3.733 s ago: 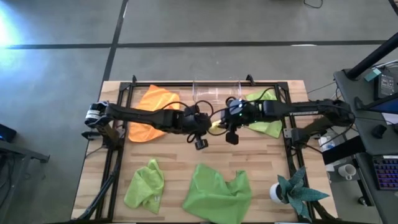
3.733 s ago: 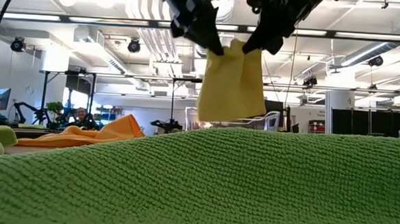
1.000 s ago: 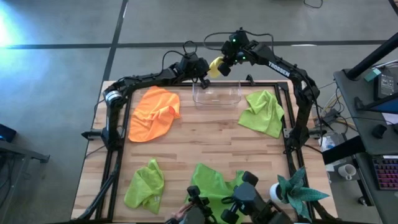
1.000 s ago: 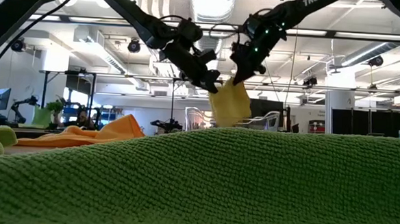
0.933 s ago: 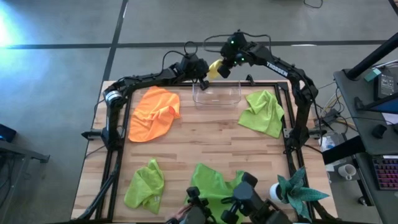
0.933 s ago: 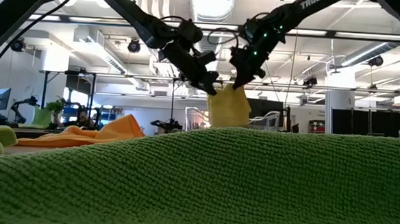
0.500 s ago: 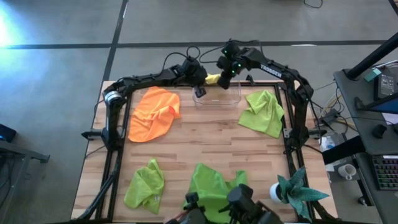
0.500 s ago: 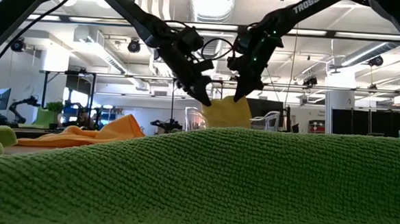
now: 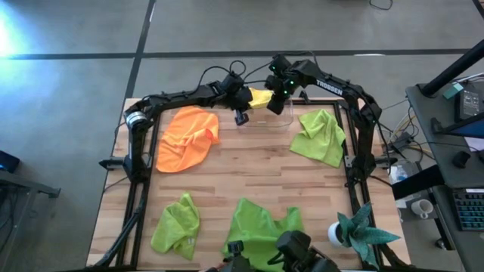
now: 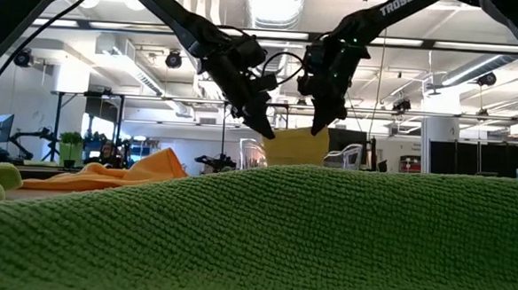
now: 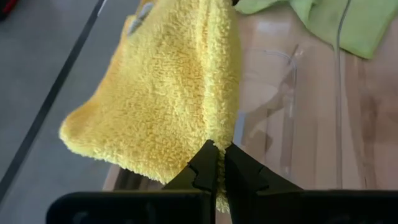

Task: Fold microfiber towels
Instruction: Put the yellow microfiber cloth into the transparent bin

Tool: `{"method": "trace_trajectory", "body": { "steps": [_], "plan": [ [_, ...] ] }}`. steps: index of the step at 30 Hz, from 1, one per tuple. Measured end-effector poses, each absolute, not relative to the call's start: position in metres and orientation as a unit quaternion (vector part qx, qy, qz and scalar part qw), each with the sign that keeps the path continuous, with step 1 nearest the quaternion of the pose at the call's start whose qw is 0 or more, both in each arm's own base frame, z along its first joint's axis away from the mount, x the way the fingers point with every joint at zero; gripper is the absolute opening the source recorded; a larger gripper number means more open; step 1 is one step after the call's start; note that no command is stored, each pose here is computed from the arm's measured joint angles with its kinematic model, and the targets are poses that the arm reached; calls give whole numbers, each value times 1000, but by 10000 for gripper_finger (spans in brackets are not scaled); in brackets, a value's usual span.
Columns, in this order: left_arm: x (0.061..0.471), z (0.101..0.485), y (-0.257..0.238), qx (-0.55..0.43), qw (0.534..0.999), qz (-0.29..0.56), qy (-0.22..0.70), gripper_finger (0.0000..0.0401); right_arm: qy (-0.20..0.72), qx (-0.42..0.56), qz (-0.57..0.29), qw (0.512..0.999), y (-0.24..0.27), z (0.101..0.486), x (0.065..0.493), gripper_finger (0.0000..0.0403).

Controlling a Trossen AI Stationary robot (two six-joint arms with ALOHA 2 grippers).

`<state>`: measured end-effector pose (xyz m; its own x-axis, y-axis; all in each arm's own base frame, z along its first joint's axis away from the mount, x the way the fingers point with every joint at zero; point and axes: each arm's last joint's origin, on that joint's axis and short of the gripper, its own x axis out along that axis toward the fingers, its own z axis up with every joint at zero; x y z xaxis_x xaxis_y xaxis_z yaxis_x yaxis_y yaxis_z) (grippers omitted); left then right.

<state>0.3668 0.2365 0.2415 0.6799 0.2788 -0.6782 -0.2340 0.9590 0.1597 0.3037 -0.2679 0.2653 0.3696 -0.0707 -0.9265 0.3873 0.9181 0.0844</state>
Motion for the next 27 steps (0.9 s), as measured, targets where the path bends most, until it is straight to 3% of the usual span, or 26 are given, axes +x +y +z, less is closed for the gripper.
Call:
{"method": "trace_trajectory", "body": {
  "steps": [11, 27],
  "plan": [
    [366, 235, 234, 21, 915, 128, 382, 1, 569, 169, -131, 794, -266, 238, 306, 11],
    [364, 219, 225, 10, 913, 100, 395, 1, 569, 179, -121, 793, -263, 230, 307, 11]
  ]
}}
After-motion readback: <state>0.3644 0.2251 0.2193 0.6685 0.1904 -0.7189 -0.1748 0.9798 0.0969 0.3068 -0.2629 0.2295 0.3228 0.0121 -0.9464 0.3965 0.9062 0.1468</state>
